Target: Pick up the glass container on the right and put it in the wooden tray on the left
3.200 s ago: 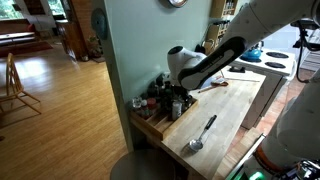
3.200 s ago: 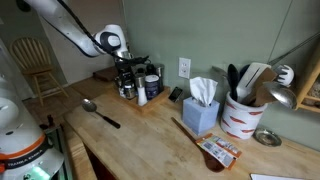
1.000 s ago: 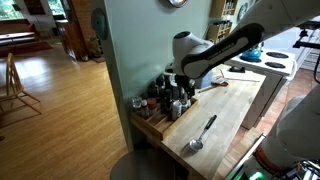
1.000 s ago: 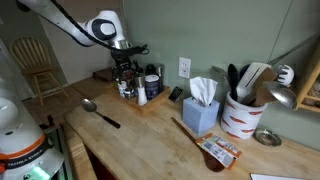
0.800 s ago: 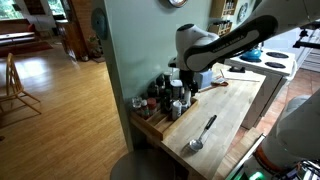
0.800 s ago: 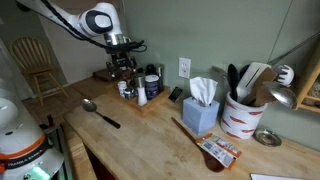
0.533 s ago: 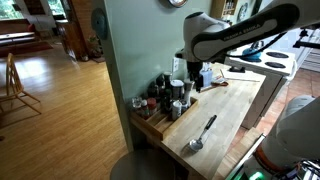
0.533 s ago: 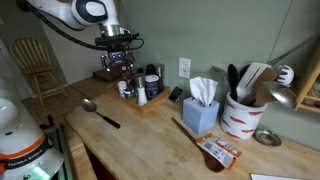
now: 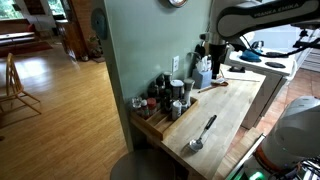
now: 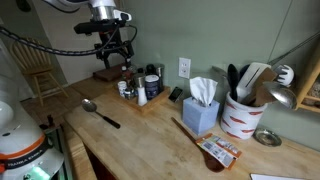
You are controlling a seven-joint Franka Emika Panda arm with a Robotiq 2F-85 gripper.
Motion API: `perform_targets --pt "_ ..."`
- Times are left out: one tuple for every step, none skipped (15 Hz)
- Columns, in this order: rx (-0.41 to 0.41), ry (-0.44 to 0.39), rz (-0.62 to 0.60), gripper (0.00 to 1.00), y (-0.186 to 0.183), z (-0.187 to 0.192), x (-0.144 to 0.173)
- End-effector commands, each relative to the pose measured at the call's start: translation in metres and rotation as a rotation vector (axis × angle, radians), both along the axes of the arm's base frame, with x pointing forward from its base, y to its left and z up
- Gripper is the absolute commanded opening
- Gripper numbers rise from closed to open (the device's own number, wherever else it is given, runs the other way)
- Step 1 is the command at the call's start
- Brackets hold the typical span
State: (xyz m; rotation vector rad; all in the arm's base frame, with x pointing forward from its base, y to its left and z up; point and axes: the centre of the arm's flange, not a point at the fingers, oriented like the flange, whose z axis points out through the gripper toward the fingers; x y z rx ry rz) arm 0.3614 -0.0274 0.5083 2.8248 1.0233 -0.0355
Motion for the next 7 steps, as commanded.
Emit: perform_targets --pt "0.099 -0.013 -0.169 1.0 -0.033 0.003 -0.034" --pt "0.105 -0.009 -0.136 1.0 -0.041 0.0 -0.037" --pt "0.095 0.017 -0.016 1.0 -0.048 -0.007 -0.037" --pt "0.072 -0.008 -0.092 1.0 -0.038 0.004 -0.021" --pt "0.083 -0.002 -0.064 1.0 -0.043 0.002 -0.024" --pt "0.09 0.003 -0.05 1.0 -0.046 -0.001 -0.026" --pt "0.093 0.007 -0.043 1.0 -0.047 -0.003 -0.027"
